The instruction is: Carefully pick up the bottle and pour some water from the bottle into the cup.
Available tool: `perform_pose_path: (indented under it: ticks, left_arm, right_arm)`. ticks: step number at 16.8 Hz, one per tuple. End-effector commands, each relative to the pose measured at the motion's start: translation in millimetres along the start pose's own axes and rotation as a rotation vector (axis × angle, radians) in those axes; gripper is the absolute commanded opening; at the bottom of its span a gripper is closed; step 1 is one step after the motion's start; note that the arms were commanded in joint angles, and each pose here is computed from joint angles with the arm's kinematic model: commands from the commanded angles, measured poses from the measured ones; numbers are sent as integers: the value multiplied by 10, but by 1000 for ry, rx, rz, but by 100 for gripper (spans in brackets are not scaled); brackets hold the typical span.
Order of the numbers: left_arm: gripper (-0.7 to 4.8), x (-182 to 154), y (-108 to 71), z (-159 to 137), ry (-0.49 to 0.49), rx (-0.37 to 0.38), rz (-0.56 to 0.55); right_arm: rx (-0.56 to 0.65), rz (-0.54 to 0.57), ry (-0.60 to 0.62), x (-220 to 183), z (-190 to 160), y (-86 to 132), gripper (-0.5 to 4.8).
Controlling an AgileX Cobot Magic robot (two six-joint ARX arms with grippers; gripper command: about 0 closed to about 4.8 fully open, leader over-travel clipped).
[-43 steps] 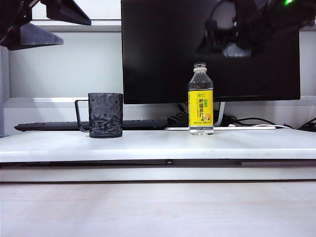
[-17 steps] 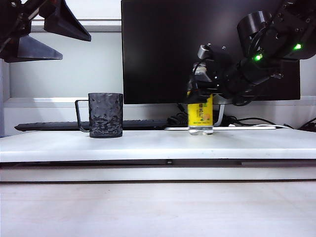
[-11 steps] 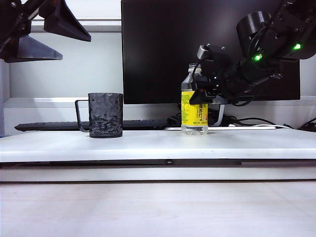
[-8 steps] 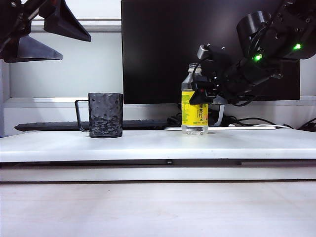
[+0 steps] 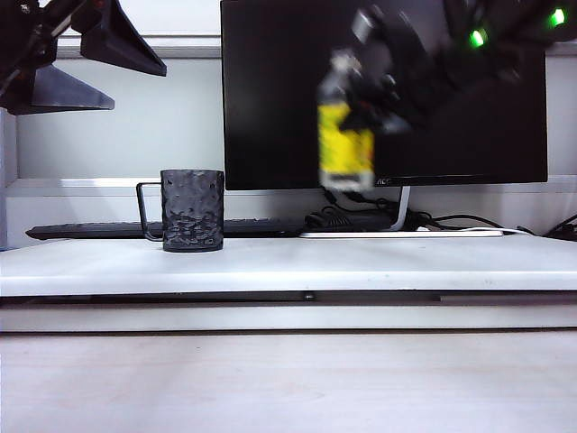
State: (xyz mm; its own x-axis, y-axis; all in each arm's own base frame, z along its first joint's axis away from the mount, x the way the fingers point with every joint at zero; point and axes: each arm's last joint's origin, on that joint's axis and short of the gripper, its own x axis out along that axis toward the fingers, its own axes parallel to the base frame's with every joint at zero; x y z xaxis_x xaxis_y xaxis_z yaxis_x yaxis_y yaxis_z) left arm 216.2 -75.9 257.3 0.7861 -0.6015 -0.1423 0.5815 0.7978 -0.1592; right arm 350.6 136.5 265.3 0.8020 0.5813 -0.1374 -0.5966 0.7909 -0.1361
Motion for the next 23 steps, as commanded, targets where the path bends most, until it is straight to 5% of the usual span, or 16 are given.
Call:
perform_pose_path:
  ticks: [1, 12, 19, 23]
  left_arm:
    - [479, -5, -1, 25, -15, 9, -4]
    - [479, -6, 6, 48, -40, 17, 29]
    - [479, -13, -4, 140, -132, 73, 27]
    - [479, -13, -10, 140, -130, 69, 6]
  right_arm:
    - [-144, -6, 26, 28, 139, 205, 207]
    - [-324, -56, 116, 94, 302, 406, 211]
    - [-601, -49, 122, 168, 466, 793, 211]
    - [-616, -78, 123, 355, 538, 781, 211]
